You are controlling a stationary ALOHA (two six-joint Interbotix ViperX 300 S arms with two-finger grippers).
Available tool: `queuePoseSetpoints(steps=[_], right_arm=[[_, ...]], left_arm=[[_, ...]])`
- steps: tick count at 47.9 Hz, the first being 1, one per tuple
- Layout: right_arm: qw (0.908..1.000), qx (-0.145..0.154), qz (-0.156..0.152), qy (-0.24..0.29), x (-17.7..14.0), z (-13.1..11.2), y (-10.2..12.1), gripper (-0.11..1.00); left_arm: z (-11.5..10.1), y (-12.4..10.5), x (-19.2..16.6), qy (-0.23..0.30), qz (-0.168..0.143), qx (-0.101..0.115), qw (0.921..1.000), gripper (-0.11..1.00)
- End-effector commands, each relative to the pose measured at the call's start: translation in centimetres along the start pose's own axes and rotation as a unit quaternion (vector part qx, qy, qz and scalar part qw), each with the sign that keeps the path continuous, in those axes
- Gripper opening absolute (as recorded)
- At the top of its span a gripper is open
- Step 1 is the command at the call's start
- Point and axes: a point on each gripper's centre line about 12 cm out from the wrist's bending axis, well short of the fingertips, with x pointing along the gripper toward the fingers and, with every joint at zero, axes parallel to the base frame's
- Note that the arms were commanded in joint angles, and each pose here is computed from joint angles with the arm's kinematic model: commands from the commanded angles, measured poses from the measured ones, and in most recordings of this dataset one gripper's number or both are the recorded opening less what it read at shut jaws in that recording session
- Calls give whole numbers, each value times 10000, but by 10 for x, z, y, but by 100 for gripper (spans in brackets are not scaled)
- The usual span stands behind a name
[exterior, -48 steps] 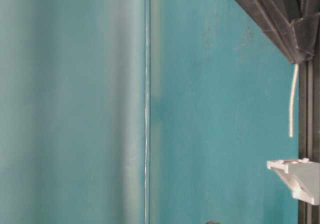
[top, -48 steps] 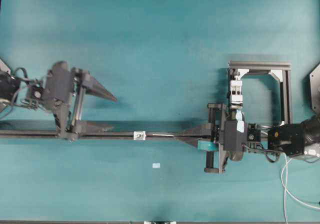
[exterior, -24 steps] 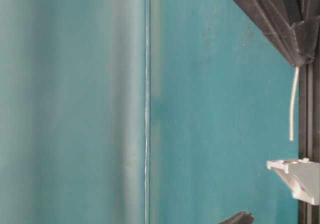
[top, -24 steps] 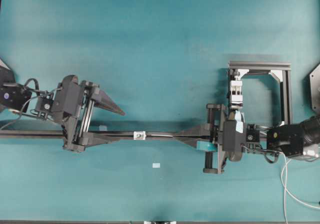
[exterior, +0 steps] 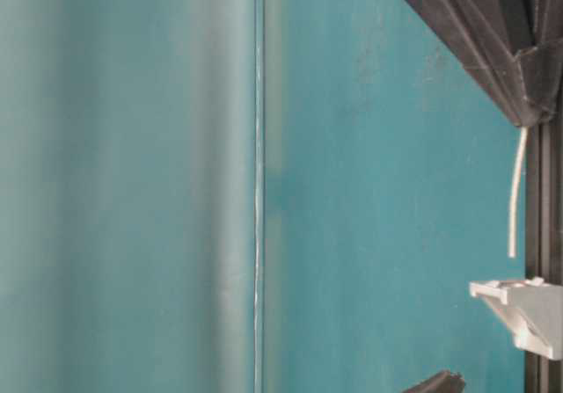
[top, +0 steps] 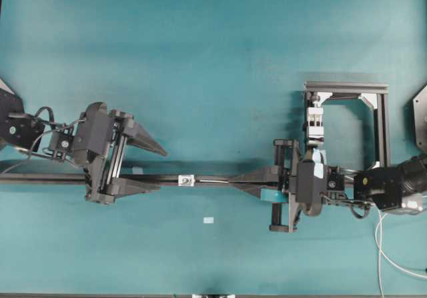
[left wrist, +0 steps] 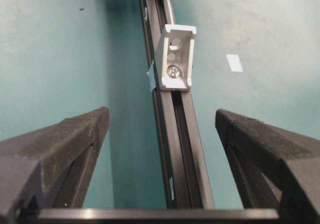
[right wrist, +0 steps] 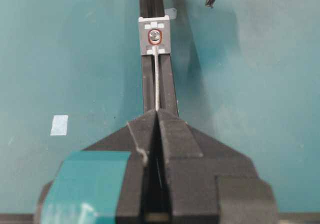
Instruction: Insert the wire into the hole on the left side and pull it with the left arm.
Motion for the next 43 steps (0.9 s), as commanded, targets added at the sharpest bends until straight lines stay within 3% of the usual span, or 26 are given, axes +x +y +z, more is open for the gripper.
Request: queuePoseSetpoints(steps=[1, 43], right_arm=[[9999, 57, 49, -85, 1, 5, 5, 5], [9998, 181, -53, -5, 7, 7, 4, 5]], left_arm=[[8, -3, 3, -148, -40, -5, 9999, 75], [10, -3, 4, -178, -46, -6, 9998, 75]])
